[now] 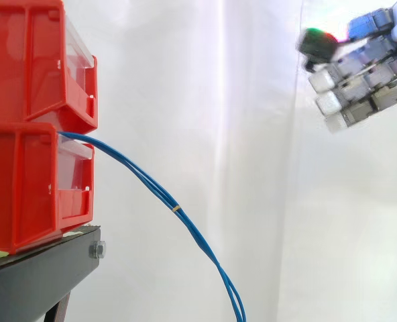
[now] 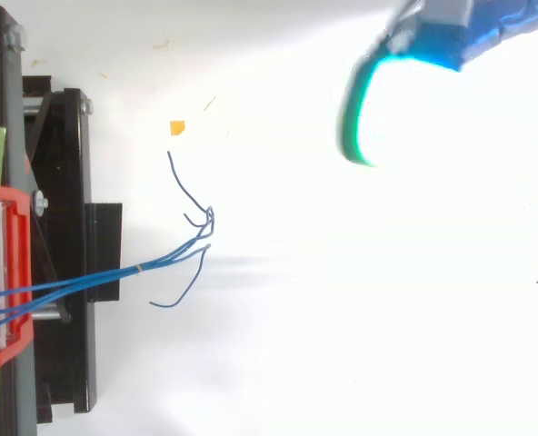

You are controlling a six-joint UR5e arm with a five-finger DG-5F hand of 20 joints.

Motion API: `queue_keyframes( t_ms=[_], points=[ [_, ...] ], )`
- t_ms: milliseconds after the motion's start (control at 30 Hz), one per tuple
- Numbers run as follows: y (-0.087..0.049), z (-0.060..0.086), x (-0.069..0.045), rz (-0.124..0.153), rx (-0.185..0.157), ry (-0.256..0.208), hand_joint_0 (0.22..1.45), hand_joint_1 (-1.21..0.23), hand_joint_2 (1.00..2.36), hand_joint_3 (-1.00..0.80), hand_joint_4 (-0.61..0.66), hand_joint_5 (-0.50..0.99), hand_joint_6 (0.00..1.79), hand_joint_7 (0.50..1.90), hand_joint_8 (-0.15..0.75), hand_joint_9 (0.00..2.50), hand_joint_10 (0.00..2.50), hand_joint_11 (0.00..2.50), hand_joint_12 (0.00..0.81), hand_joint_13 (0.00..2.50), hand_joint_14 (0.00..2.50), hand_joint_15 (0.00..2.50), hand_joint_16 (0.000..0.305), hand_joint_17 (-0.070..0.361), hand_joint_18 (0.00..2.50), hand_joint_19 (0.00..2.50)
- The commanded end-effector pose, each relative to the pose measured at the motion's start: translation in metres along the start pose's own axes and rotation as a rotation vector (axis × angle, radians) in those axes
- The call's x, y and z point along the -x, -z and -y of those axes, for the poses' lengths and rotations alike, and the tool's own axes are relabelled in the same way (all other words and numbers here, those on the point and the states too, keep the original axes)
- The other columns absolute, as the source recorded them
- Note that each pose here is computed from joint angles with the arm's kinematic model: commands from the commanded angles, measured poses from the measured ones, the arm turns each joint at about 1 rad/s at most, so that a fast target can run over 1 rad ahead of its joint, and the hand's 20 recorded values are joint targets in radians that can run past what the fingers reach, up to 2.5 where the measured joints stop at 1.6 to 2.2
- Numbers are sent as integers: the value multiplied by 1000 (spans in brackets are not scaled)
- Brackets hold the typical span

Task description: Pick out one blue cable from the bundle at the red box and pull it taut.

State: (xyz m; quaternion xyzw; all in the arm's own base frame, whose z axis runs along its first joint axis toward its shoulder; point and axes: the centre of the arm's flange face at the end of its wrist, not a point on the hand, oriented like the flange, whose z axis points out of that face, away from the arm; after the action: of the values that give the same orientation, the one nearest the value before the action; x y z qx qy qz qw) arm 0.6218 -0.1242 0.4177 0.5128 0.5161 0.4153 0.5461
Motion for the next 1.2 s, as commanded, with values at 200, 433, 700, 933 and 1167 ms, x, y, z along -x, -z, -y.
queue_keyframes(
  t_ms=[200, 433, 700, 933, 1167],
  points=[
    [0, 1, 0, 1, -7, 16, 525, -424, 1000, -499, 166, -212, 502, 684, 262, 578, 10, 271, 301, 421, 10, 201, 43, 96, 286, 319],
    [1, 0, 0, -1, -6, 20, 511, -537, 1000, -500, 118, -209, 502, 706, 235, 660, 15, 360, 284, 514, 11, 270, 46, 103, 366, 379],
    [1, 2, 0, 0, -11, 21, 513, -681, 1000, -500, 170, -220, 502, 711, 248, 671, 14, 402, 307, 608, 13, 314, 47, 105, 429, 380],
    [-9, 22, -7, -11, -44, 46, 500, -679, 1000, -500, 179, -228, 502, 714, 249, 619, 14, 402, 316, 590, 15, 331, 48, 109, 432, 405],
    [-27, 49, -22, -12, -52, 93, 499, -674, 1000, -500, 196, -211, 502, 738, 258, 663, 15, 433, 317, 602, 13, 340, 48, 108, 454, 414]
  ],
)
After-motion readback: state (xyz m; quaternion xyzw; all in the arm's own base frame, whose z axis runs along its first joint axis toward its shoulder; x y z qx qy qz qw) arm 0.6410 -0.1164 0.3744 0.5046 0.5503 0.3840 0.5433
